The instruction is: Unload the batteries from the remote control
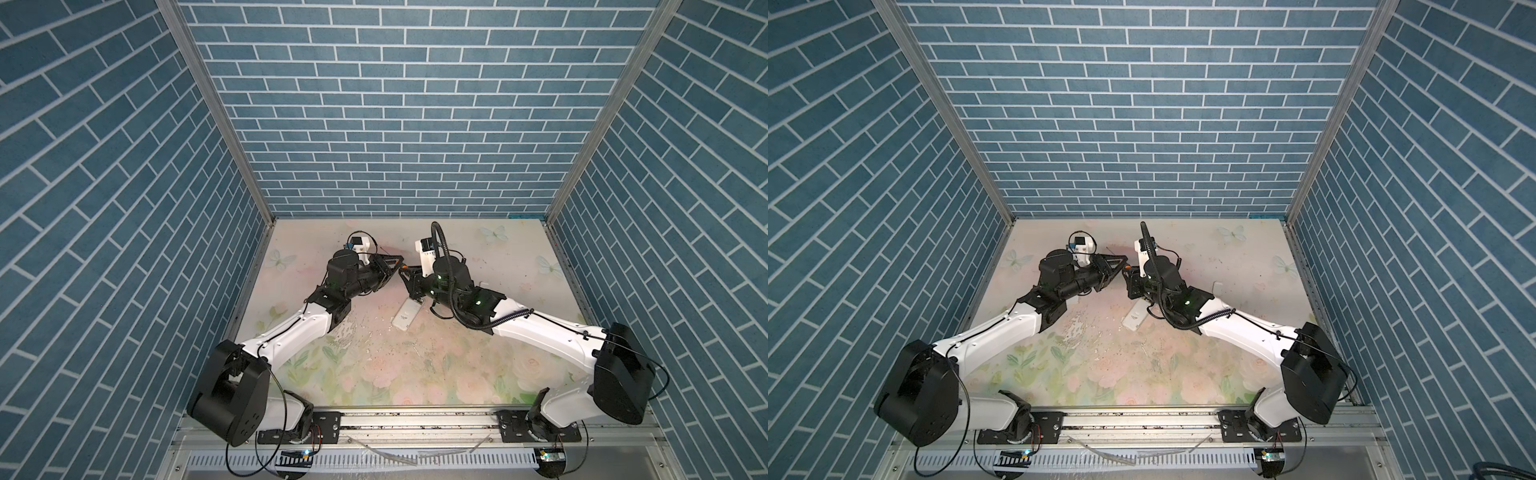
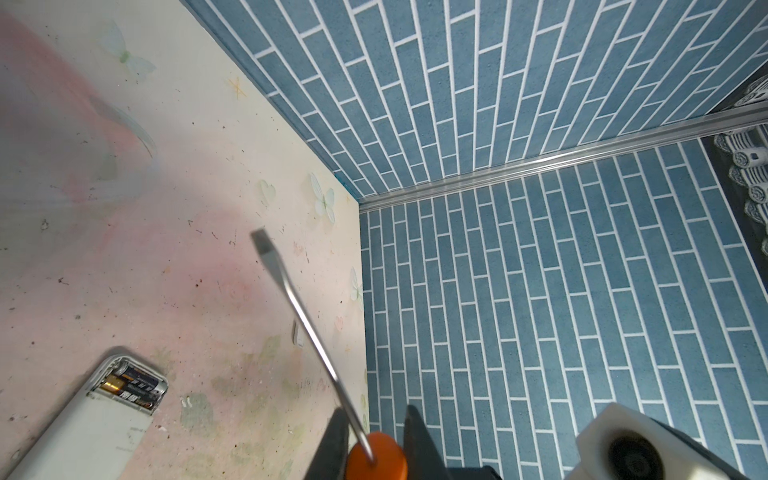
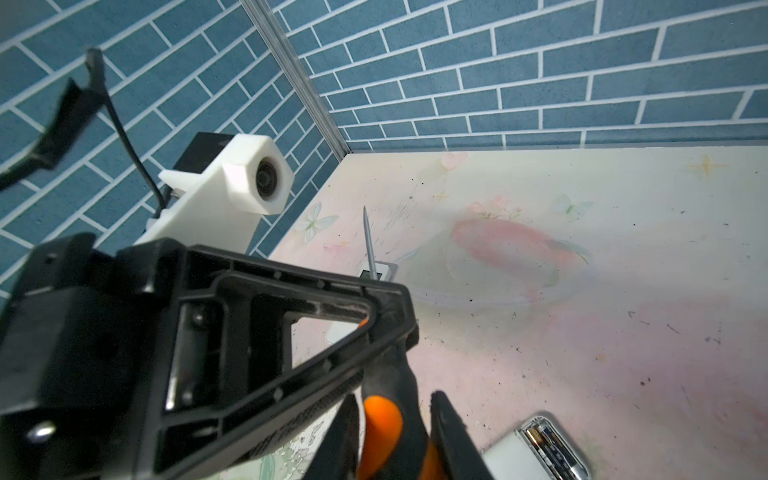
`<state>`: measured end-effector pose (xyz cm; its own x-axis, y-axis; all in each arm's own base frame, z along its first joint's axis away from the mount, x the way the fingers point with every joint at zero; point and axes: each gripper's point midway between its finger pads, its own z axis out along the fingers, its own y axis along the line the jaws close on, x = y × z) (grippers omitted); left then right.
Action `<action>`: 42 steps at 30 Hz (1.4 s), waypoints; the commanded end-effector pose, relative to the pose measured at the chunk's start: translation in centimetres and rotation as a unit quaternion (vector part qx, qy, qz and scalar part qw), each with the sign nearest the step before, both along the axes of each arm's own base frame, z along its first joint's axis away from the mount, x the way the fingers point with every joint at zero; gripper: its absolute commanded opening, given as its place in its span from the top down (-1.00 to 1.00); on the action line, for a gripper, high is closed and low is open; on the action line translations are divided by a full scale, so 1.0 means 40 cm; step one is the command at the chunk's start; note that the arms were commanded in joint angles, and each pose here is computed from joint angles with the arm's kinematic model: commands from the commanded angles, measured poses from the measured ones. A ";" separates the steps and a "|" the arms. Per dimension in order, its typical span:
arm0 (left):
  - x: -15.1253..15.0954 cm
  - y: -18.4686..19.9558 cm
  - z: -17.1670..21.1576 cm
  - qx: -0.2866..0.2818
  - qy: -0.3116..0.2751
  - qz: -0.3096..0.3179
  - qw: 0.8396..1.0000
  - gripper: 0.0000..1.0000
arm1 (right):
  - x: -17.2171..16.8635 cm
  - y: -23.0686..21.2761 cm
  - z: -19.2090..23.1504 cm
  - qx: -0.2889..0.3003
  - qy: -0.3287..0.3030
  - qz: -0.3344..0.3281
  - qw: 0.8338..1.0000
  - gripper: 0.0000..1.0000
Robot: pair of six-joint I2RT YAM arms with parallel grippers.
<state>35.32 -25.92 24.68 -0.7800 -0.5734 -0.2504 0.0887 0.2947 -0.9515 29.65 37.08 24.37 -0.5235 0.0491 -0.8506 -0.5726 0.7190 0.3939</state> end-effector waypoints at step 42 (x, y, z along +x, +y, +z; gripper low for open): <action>-0.014 0.084 -0.001 0.048 -0.040 0.030 0.998 -0.03 | -0.036 -0.116 -0.023 -0.034 0.087 -0.054 0.994 1.00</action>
